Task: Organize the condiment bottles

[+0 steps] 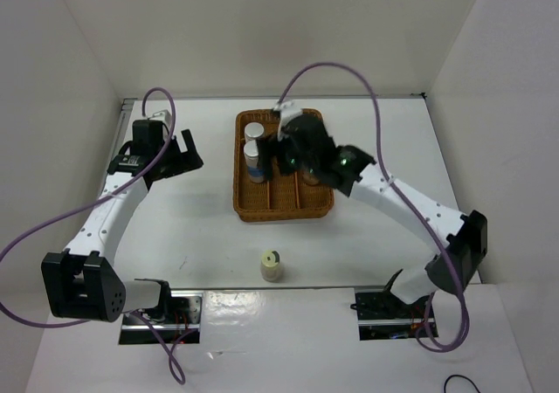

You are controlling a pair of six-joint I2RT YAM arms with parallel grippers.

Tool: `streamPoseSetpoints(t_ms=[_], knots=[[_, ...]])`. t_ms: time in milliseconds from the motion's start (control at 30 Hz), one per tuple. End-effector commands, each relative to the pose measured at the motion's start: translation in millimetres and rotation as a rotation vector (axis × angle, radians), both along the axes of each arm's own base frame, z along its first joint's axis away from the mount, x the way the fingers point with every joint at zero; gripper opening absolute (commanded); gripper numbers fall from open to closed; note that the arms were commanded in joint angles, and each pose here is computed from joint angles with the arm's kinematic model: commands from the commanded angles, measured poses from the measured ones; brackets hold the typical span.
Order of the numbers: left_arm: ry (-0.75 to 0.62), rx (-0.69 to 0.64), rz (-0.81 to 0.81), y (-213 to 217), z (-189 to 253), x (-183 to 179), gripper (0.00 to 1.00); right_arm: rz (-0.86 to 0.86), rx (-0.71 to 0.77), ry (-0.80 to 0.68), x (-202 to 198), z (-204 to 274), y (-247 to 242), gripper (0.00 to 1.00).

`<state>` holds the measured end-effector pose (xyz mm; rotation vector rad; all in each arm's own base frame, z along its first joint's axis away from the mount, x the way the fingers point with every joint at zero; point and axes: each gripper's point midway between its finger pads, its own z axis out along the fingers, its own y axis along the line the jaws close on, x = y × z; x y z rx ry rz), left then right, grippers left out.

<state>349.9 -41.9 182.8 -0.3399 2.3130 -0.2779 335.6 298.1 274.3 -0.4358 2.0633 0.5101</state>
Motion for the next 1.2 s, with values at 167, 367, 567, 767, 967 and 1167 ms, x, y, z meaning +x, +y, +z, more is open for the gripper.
streamPoseSetpoints(t_ms=[167,367,567,767,967,1167], knots=[[-0.051,0.032,-0.004,6.1,10.0,0.5,1.00,0.260,-0.101,0.163,-160.4,-60.2,36.0,0.94],[-0.042,0.032,-0.004,6.1,6.9,1.2,1.00,0.258,-0.120,0.298,-199.8,-97.6,29.3,0.94],[-0.024,0.033,-0.004,6.2,1.7,-2.2,1.00,0.294,-0.196,0.346,-224.2,-125.7,36.8,0.94],[-0.025,0.046,-0.004,8.5,1.4,-9.1,1.00,0.215,-0.267,0.347,-215.9,-153.7,36.3,0.94],[-0.037,0.051,0.004,10.2,4.4,-12.1,1.00,0.172,-0.284,0.343,-209.7,-161.3,37.6,0.91],[-0.046,0.051,0.004,10.2,7.3,-12.8,1.00,0.156,-0.325,0.362,-209.1,-177.8,37.1,0.87]])
